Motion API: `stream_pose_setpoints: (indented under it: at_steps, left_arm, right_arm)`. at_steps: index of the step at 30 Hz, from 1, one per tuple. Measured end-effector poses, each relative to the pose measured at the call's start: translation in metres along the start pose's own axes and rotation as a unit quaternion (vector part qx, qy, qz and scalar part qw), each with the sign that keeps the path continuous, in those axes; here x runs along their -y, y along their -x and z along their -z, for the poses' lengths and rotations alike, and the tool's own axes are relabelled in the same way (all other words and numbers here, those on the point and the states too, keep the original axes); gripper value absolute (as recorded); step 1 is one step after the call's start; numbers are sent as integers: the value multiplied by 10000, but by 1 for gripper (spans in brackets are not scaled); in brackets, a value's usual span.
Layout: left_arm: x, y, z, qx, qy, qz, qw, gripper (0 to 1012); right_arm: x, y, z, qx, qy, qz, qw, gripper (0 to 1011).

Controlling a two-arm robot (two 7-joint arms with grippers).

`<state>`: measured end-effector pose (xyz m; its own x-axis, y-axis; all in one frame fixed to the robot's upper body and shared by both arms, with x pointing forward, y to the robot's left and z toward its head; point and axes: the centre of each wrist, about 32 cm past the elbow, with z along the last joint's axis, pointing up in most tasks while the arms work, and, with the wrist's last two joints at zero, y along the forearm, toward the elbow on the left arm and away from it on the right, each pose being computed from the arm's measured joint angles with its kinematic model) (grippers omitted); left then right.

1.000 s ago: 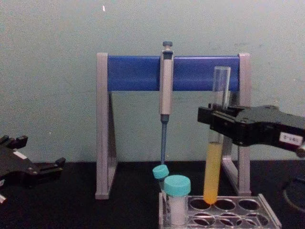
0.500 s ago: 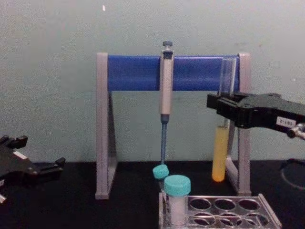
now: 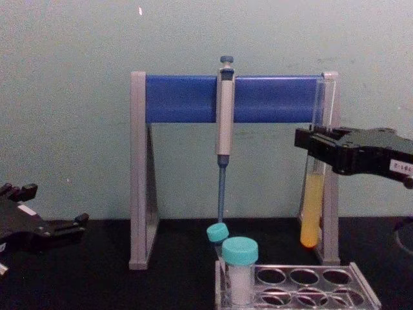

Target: Pick up the test tube from the test tube rack, shake it, then place it back into the test tube rack.

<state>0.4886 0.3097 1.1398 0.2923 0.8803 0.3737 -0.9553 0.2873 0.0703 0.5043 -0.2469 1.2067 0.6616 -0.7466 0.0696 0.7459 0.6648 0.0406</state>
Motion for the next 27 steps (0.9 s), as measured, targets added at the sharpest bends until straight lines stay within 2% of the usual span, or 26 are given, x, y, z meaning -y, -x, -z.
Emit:
stream_pose_setpoints:
  at_steps: [12,19,27]
  left_arm:
    - [0,0,0,0,0,0,10000,1010]
    - [0,0,0,0,0,0,10000,1009]
    - [0,0,0,0,1,0,10000,1010]
  right_arm:
    - [62,-6,-13,34,-1,70,10000,232]
    - [206,-30,-22,91,31,136,9999,232]
    - [369,14,-6,43,78,15,10000,232]
